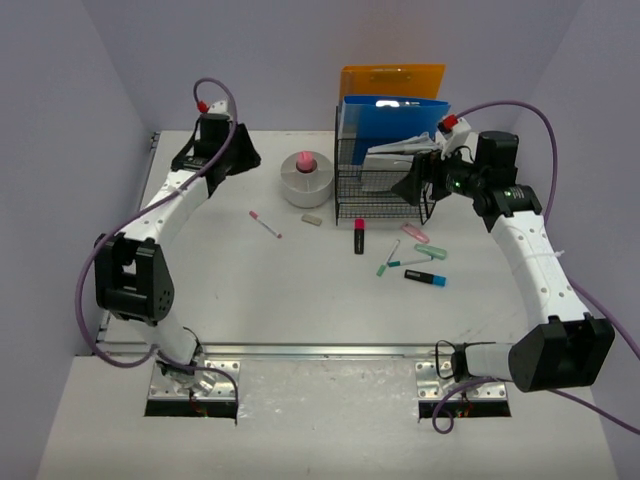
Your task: Organize the desk
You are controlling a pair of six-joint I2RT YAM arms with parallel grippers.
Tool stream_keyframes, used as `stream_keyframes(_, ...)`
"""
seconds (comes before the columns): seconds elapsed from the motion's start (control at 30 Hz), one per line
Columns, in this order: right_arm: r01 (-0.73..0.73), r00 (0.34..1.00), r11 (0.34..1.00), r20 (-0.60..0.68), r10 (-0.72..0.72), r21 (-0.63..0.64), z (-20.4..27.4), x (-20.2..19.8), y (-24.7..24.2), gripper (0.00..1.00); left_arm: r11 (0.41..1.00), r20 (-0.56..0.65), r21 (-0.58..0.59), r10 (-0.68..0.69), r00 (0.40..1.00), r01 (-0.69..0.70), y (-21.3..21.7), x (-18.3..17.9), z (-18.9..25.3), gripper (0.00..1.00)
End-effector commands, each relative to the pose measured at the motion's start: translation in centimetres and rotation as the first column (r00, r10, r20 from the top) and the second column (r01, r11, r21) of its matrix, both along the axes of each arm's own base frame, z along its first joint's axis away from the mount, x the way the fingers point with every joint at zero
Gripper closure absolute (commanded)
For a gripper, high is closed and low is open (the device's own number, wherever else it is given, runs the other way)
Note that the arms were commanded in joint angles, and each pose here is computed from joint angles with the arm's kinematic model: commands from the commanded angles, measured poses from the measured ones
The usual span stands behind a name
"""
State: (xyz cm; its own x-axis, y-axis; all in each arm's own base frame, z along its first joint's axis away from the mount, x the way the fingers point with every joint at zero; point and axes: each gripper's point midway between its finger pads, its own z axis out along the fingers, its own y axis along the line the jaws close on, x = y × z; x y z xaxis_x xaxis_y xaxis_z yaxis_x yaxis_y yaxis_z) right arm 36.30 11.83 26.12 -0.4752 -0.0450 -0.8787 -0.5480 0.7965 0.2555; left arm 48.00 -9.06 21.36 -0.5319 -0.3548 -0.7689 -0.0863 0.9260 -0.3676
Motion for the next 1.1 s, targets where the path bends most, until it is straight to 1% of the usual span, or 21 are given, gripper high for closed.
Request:
stream_keyframes(0.0,0.213,0.976,0.977,0.041,-0.213,0.007,1.5,1.9,-2.5,0.01,0.981,-0.359,0.105,0.189,0.914,-0.162,2.8,-2.9,-10.0,0.64)
stream_keyframes(0.07,0.268,0.963,0.963,0.027,-0.268,-0.01,1.2,2.2,-3.4,0.01,0.975,-0.473,0.155,0.213,0.855,-0.158,3.1,-3.1,-14.3,0.68)
stream_keyframes(0.13,0.28,0.96,0.96,0.017,-0.28,-0.021,0.8,2.1,-3.6,0.01,0.967,-0.513,0.187,0.245,0.823,-0.171,3.5,-3.2,-16.3,0.69)
stream_keyframes(0.33,0.262,0.965,0.964,-0.003,-0.262,-0.04,-0.3,1.4,-3.5,0.01,0.965,-0.51,0.17,0.261,0.82,-0.201,3.3,-2.3,-18.1,0.6)
stream_keyframes(0.53,0.251,0.968,0.967,-0.011,-0.252,-0.049,-0.8,1.5,-3.5,0.01,0.955,-0.544,0.205,0.295,0.785,-0.216,3.6,-1.9,-20.1,0.61)
stream_keyframes(0.57,0.25,0.968,0.967,-0.01,-0.25,-0.05,-0.8,1.5,-3.5,0.01,0.953,-0.546,0.207,0.299,0.783,-0.219,3.7,-2.0,-20.3,0.63)
stream_keyframes(0.6,0.247,0.969,0.968,-0.007,-0.247,-0.052,-0.8,1.5,-3.5,0.01,0.954,-0.538,0.198,0.296,0.789,-0.223,3.6,-1.9,-20.1,0.65)
stream_keyframes(0.67,0.242,0.97,0.969,-0.003,-0.242,-0.054,-0.8,1.4,-3.5,0.01,0.96,-0.513,0.165,0.279,0.812,-0.225,3.2,-1.8,-19.1,0.65)
stream_keyframes(0.73,0.237,0.971,0.97,-0.005,-0.238,-0.056,-0.9,1.4,-3.4,0.01,0.965,-0.471,0.127,0.262,0.842,-0.229,2.9,-1.6,-18.0,0.59)
stream_keyframes(0.77,0.232,0.973,0.971,-0.007,-0.232,-0.053,-1.0,1.3,-3.3,0.01,0.966,-0.437,0.106,0.257,0.862,-0.234,2.7,-0.9,-16.8,0.57)
stream_keyframes(0.8,0.224,0.974,0.973,-0.011,-0.224,-0.05,-1.1,1.2,-3.1,0.01,0.967,-0.41,0.087,0.255,0.876,-0.241,2.6,-0.5,-15.8,0.46)
stream_keyframes(0.83,0.218,0.976,0.975,-0.014,-0.219,-0.047,-1.2,1.2,-3.0,0.01,0.967,-0.384,0.072,0.255,0.888,-0.246,2.5,0.0,-14.8,0.38)
stream_keyframes(0.87,0.218,0.976,0.975,-0.017,-0.219,-0.045,-1.2,1.2,-3.0,0.01,0.966,-0.36,0.061,0.256,0.897,-0.251,2.4,0.8,-13.9,0.35)
stream_keyframes(0.9,0.215,0.976,0.976,-0.018,-0.216,-0.042,-1.3,1.1,-2.9,0.01,0.965,-0.331,0.05,0.257,0.908,-0.256,2.3,1.9,-12.6,0.36)
stream_keyframes(0.97,0.218,0.976,0.975,-0.02,-0.219,-0.04,-1.3,1.2,-3.0,0.01,0.962,-0.344,0.056,0.27,0.899,-0.267,2.3,2.6,-12.9,0.39)
stream_keyframes(1.07,0.223,0.974,0.974,-0.027,-0.224,-0.041,-1.5,1.3,-3.0,0.01,0.96,-0.34,0.054,0.276,0.899,-0.275,2.0,4.8,-12.7,0.44)
